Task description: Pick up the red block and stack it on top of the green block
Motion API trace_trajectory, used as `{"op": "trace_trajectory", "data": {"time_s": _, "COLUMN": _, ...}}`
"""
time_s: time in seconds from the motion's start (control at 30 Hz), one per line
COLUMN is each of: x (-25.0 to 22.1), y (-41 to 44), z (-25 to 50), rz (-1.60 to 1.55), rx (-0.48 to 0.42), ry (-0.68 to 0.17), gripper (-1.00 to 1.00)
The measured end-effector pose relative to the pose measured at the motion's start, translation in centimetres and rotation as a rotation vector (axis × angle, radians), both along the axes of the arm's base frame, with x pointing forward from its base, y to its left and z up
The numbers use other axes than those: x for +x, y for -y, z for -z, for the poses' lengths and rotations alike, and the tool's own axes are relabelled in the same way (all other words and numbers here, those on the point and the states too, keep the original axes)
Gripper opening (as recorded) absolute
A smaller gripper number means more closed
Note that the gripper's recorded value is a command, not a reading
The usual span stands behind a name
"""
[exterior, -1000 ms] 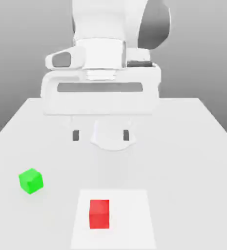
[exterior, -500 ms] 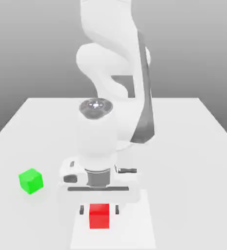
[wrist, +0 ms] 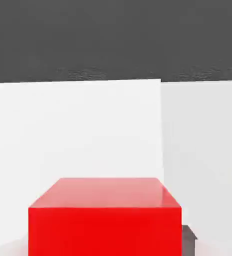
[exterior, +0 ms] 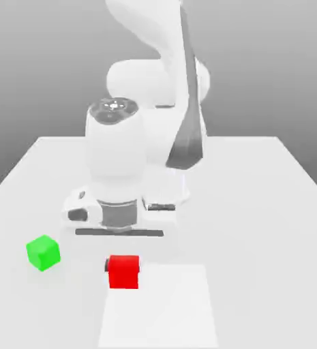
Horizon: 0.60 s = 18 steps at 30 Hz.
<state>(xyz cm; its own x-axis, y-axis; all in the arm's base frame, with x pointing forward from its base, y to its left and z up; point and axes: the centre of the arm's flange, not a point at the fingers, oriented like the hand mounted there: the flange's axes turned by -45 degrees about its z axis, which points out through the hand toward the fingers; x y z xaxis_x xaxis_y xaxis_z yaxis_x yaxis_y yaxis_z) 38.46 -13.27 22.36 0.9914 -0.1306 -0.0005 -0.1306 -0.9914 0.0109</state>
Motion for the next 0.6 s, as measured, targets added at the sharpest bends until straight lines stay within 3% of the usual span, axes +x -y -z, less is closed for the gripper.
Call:
{"op": "trace_trajectory", "data": {"time_s": 0.27, "x": -10.1, "y": 11.4, "z": -1.9, "rz": 0.167, "rx": 0.009, "ry": 0.002, "gripper": -1.0}}
{"op": "trace_trajectory", "data": {"time_s": 0.47, "x": -10.9, "y": 12.1, "z": 3.1, "rz": 0.178, "rx": 0.013, "ry": 0.004, "gripper": -1.0}}
{"op": "trace_trajectory", "data": {"time_s": 0.5, "x": -11.0, "y": 12.1, "z": 3.9, "rz": 0.18, "rx": 0.012, "ry": 0.003, "gripper": 1.0}}
{"op": "trace_trajectory", "data": {"time_s": 0.6, "x": -11.0, "y": 12.1, "z": 3.9, "rz": 0.18, "rx": 0.012, "ry": 0.003, "gripper": 1.0}}
